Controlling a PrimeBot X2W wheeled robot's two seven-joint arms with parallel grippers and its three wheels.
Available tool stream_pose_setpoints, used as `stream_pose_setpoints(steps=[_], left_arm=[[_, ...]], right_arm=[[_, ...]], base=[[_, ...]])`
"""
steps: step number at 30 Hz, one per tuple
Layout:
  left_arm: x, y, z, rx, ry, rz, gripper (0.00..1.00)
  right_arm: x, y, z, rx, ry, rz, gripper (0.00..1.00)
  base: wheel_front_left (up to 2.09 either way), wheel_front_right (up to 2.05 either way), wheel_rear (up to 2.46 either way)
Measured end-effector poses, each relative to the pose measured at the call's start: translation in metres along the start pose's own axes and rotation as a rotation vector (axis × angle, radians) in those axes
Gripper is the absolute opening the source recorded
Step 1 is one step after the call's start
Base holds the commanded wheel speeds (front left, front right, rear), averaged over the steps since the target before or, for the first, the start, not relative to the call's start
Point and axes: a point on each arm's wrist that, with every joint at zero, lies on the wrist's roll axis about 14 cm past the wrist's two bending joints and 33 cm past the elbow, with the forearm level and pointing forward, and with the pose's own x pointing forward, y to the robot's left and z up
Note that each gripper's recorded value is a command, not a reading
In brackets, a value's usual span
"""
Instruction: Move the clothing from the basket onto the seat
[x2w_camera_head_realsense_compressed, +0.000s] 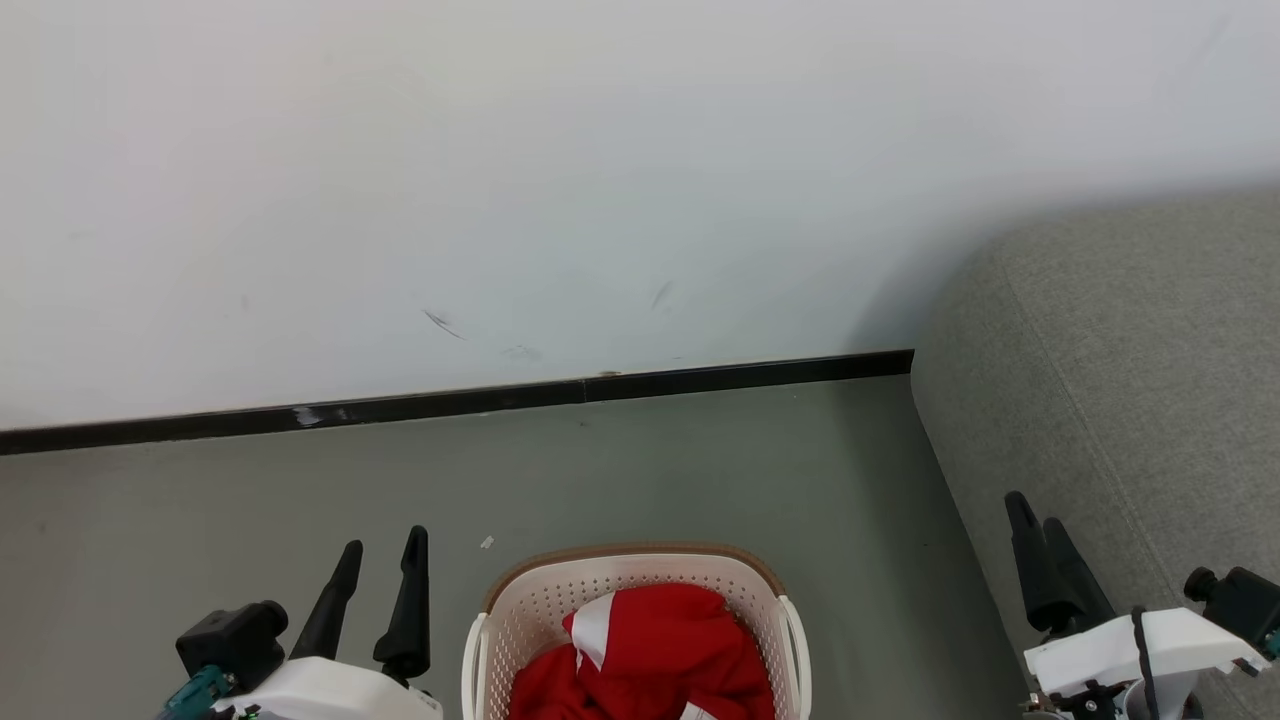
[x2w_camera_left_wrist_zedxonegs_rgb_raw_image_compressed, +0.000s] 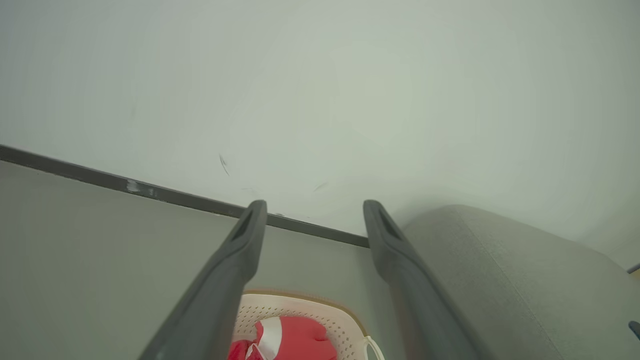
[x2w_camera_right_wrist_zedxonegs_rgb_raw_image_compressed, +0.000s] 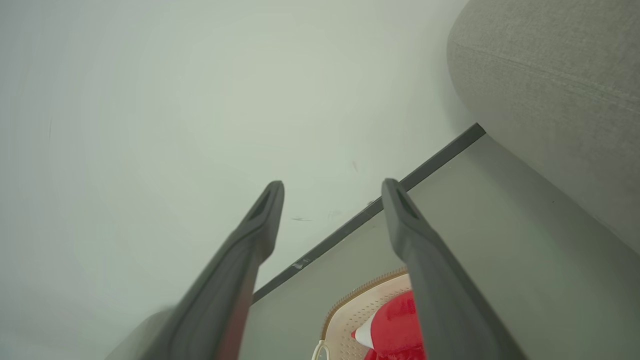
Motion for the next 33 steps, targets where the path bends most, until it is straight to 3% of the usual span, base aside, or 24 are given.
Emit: stream_pose_setpoints(steps=[16,33], left_arm=[[-0.002,-0.002,-0.004,0.311,-0.031,0.021,1.0],[-0.004,-0.001,-0.006,0.568,-0.084,0.04,1.0]], right_arm=[[0.001,0.014,0.004,-0.241,-0.031,0.063,1.0],[0.001,0.026,0.0,-0.486,-0.049,0.131,1.0]], base=[[0.0,0.0,0.0],[0.0,0.0,0.0]])
